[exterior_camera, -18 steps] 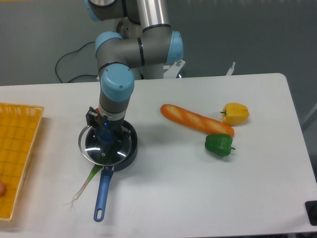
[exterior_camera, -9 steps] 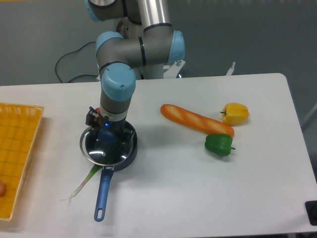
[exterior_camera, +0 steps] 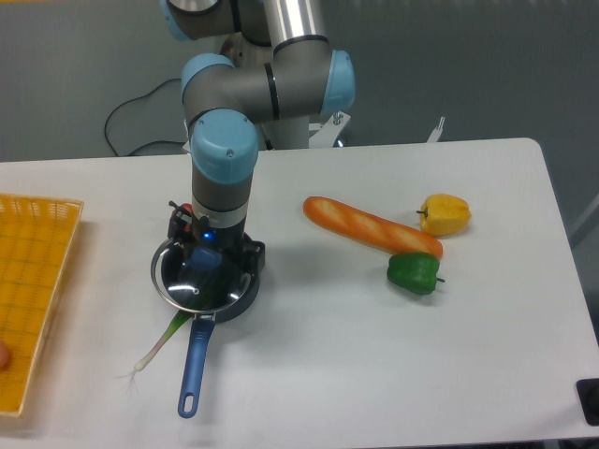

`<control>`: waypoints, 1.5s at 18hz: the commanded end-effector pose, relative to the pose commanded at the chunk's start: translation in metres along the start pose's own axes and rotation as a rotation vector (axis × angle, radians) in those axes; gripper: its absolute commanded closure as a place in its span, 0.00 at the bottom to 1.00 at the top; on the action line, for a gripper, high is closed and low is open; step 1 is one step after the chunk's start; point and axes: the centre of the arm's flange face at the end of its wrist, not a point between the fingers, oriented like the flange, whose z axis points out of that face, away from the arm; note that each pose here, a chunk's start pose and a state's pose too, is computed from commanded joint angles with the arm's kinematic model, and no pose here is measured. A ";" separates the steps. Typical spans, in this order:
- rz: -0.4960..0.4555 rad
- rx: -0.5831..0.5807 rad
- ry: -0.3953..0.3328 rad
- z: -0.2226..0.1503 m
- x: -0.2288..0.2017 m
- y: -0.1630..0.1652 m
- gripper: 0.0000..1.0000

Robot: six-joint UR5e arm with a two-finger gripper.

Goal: Close the pot lid

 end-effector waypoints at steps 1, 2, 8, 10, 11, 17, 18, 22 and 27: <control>0.048 -0.013 -0.023 -0.003 -0.002 0.002 0.00; 0.103 -0.017 -0.049 -0.012 -0.003 0.005 0.00; 0.162 -0.028 -0.090 -0.031 -0.023 0.021 0.00; 0.173 -0.041 -0.107 -0.033 -0.027 0.024 0.00; 0.196 -0.051 -0.111 -0.033 -0.030 0.028 0.00; 0.399 -0.183 -0.062 -0.041 -0.050 0.068 0.00; 0.423 -0.199 -0.055 -0.044 -0.056 0.076 0.00; 0.447 -0.207 -0.042 -0.059 -0.076 0.106 0.00; 0.569 -0.219 -0.011 -0.082 -0.106 0.159 0.00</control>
